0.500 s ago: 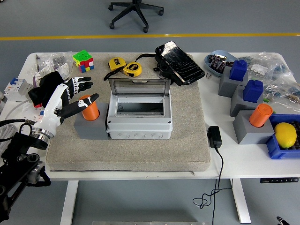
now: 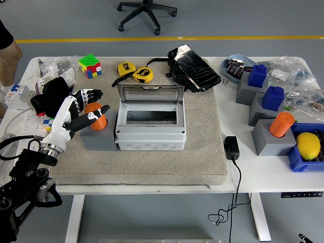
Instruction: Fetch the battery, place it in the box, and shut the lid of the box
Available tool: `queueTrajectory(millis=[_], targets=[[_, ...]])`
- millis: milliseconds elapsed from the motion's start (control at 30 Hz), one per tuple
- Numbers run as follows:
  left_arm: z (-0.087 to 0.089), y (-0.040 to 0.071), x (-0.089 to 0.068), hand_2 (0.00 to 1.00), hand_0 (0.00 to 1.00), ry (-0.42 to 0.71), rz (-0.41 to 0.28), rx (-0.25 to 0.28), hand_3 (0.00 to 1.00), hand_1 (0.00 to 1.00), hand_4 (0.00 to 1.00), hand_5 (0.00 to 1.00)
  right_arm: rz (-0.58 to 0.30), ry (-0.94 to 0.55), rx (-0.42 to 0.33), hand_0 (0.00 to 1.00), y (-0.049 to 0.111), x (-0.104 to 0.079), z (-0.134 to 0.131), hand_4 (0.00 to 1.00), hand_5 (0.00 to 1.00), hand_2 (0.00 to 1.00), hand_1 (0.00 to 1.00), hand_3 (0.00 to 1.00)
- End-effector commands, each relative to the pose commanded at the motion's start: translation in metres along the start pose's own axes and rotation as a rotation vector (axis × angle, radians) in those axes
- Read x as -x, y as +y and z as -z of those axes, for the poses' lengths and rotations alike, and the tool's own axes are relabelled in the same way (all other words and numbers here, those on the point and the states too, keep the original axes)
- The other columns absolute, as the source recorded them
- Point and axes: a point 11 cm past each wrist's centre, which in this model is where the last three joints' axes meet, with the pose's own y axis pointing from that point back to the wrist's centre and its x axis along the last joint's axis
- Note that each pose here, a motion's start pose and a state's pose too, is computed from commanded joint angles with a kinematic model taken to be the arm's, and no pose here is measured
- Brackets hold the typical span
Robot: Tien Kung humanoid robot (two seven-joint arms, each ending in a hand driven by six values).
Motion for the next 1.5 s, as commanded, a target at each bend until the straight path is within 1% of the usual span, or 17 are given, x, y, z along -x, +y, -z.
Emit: queueTrajectory(millis=[67, 100, 267, 300, 467, 500, 667, 700, 867, 900, 1067, 1100, 1267, 1300, 1467, 1500], targets=[[0.001, 0.000, 0.002, 0.632, 0.749, -0.005, 0.004, -0.003, 0.596, 0.715, 0.998, 0.159, 0.000, 0.001, -0.002, 0.569, 0.000, 0.000, 0.001, 0.829, 0.390, 0.508, 0.561, 0.465], [0.001, 0.001, 0.004, 0.601, 0.738, -0.011, 0.008, -0.003, 0.570, 0.687, 0.998, 0.073, 0.000, 0.002, -0.003, 0.569, 0.000, 0.000, 0.001, 0.829, 0.390, 0.508, 0.562, 0.465], [0.002, 0.000, 0.007, 0.601, 0.738, -0.023, 0.015, -0.009, 0.570, 0.687, 0.998, 0.073, 0.003, 0.007, -0.004, 0.569, 0.000, 0.001, 0.001, 0.829, 0.390, 0.508, 0.562, 0.465], [0.003, 0.000, 0.007, 0.522, 0.697, -0.023, 0.015, -0.009, 0.494, 0.642, 0.998, 0.002, 0.002, 0.008, -0.004, 0.569, 0.000, 0.000, 0.001, 0.831, 0.388, 0.509, 0.561, 0.466], [0.003, -0.003, 0.009, 0.522, 0.697, -0.003, 0.007, -0.009, 0.494, 0.642, 0.998, 0.002, 0.001, 0.010, -0.004, 0.569, 0.000, 0.000, 0.002, 0.831, 0.388, 0.509, 0.561, 0.466], [0.004, -0.004, 0.010, 0.467, 0.580, 0.007, 0.005, -0.012, 0.453, 0.520, 0.942, 0.002, 0.001, 0.011, -0.004, 0.569, 0.000, 0.000, 0.002, 0.831, 0.388, 0.509, 0.561, 0.466], [0.005, -0.006, 0.013, 0.467, 0.580, 0.057, -0.003, -0.016, 0.453, 0.520, 0.942, 0.002, 0.000, 0.009, -0.004, 0.569, 0.000, 0.000, 0.002, 0.831, 0.388, 0.509, 0.561, 0.466], [0.005, -0.007, 0.014, 0.404, 0.444, 0.065, -0.002, -0.018, 0.410, 0.421, 0.852, 0.002, 0.000, 0.009, -0.003, 0.569, 0.000, -0.001, 0.001, 0.831, 0.387, 0.509, 0.561, 0.466], [0.009, -0.008, 0.019, 0.404, 0.444, 0.097, 0.002, -0.034, 0.410, 0.421, 0.852, 0.002, 0.000, 0.009, 0.000, 0.569, 0.000, -0.001, 0.000, 0.831, 0.387, 0.509, 0.561, 0.466], [0.010, -0.008, 0.020, 0.334, 0.329, 0.103, 0.002, -0.037, 0.363, 0.337, 0.758, 0.002, 0.000, 0.009, 0.000, 0.568, 0.000, -0.001, -0.001, 0.831, 0.388, 0.508, 0.562, 0.466], [0.012, -0.008, 0.022, 0.334, 0.329, 0.138, -0.003, -0.046, 0.363, 0.337, 0.758, 0.002, -0.002, 0.008, 0.001, 0.568, 0.000, -0.002, -0.001, 0.831, 0.388, 0.508, 0.562, 0.466], [0.012, -0.008, 0.022, 0.228, 0.193, 0.143, -0.004, -0.045, 0.258, 0.214, 0.480, 0.002, -0.002, 0.008, 0.001, 0.568, 0.000, -0.002, -0.001, 0.831, 0.386, 0.507, 0.561, 0.466], [0.011, -0.010, 0.026, 0.228, 0.193, 0.170, 0.005, -0.040, 0.258, 0.214, 0.480, 0.002, -0.002, 0.009, 0.001, 0.568, 0.000, -0.002, -0.001, 0.831, 0.386, 0.507, 0.561, 0.466], [0.011, -0.010, 0.027, 0.156, 0.146, 0.174, 0.006, -0.041, 0.179, 0.097, 0.002, 0.002, -0.002, 0.008, 0.001, 0.569, 0.000, -0.002, -0.001, 0.832, 0.385, 0.507, 0.561, 0.466], [0.013, -0.010, 0.032, 0.156, 0.146, 0.180, 0.022, -0.049, 0.179, 0.097, 0.002, 0.002, -0.003, 0.007, -0.001, 0.569, 0.000, -0.001, -0.001, 0.832, 0.385, 0.507, 0.561, 0.466], [0.013, -0.010, 0.033, 0.120, 0.131, 0.182, 0.025, -0.049, 0.181, 0.091, 0.002, 0.002, -0.003, 0.007, -0.001, 0.568, 0.000, -0.001, -0.001, 0.831, 0.384, 0.508, 0.560, 0.465]])
